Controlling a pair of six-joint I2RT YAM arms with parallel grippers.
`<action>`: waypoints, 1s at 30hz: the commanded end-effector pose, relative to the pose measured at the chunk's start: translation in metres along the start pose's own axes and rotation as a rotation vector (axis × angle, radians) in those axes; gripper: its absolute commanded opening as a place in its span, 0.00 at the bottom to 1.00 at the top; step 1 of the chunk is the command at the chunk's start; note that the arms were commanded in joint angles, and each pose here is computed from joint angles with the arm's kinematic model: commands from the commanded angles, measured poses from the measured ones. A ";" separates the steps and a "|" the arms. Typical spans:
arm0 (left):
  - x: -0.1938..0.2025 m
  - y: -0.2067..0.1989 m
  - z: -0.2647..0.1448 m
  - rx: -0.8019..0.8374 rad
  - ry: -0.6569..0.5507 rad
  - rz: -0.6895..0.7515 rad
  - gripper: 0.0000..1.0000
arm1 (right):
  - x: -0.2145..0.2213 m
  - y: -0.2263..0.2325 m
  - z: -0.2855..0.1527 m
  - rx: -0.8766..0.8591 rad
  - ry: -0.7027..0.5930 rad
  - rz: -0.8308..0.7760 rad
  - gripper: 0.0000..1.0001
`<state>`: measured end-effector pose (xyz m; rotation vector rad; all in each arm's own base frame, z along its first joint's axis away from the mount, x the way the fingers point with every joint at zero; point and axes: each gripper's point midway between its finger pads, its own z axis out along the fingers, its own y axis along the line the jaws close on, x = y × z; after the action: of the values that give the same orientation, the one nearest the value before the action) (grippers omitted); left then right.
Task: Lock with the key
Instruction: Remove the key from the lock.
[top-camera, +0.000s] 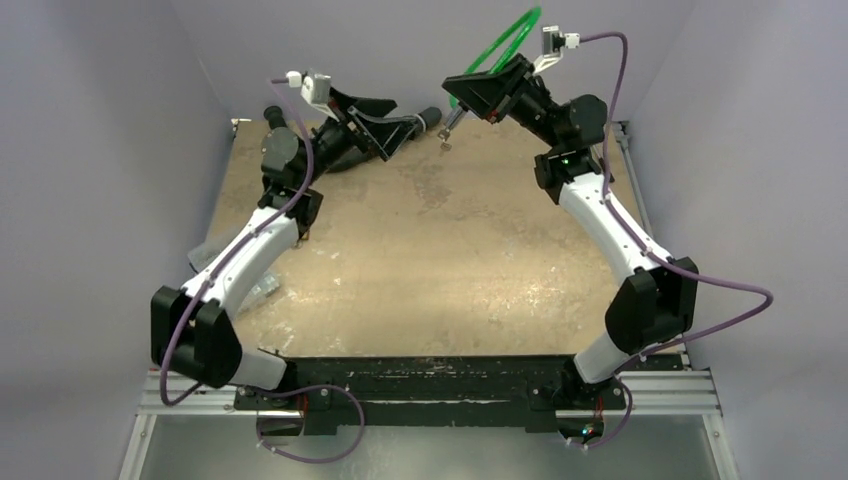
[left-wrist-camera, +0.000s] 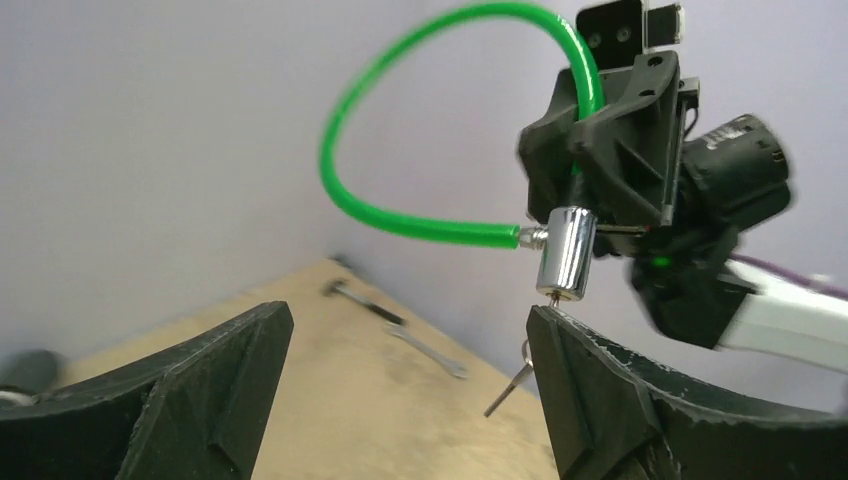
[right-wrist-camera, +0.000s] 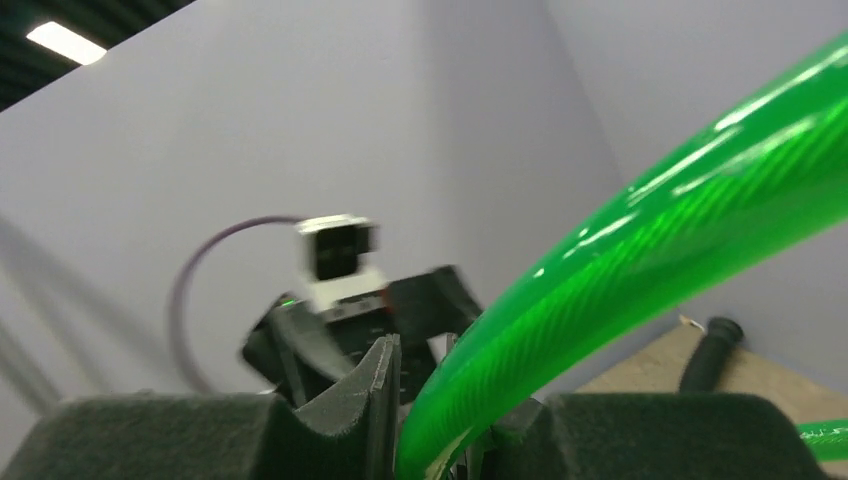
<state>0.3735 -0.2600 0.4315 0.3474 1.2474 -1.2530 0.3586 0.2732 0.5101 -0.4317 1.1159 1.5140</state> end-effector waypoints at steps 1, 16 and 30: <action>-0.026 -0.007 -0.008 -0.204 -0.072 0.525 0.95 | -0.027 -0.028 -0.010 0.274 -0.123 0.007 0.00; 0.053 -0.040 0.024 -0.198 0.078 0.943 0.67 | -0.005 -0.072 -0.039 0.700 -0.109 0.070 0.00; 0.096 -0.020 0.020 -0.176 0.200 0.937 0.46 | -0.003 -0.067 -0.042 0.711 -0.124 0.110 0.00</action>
<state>0.3465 -0.3303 0.3732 0.7997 1.1337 -0.3320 0.4261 0.2377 0.4048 0.2397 1.6648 1.0749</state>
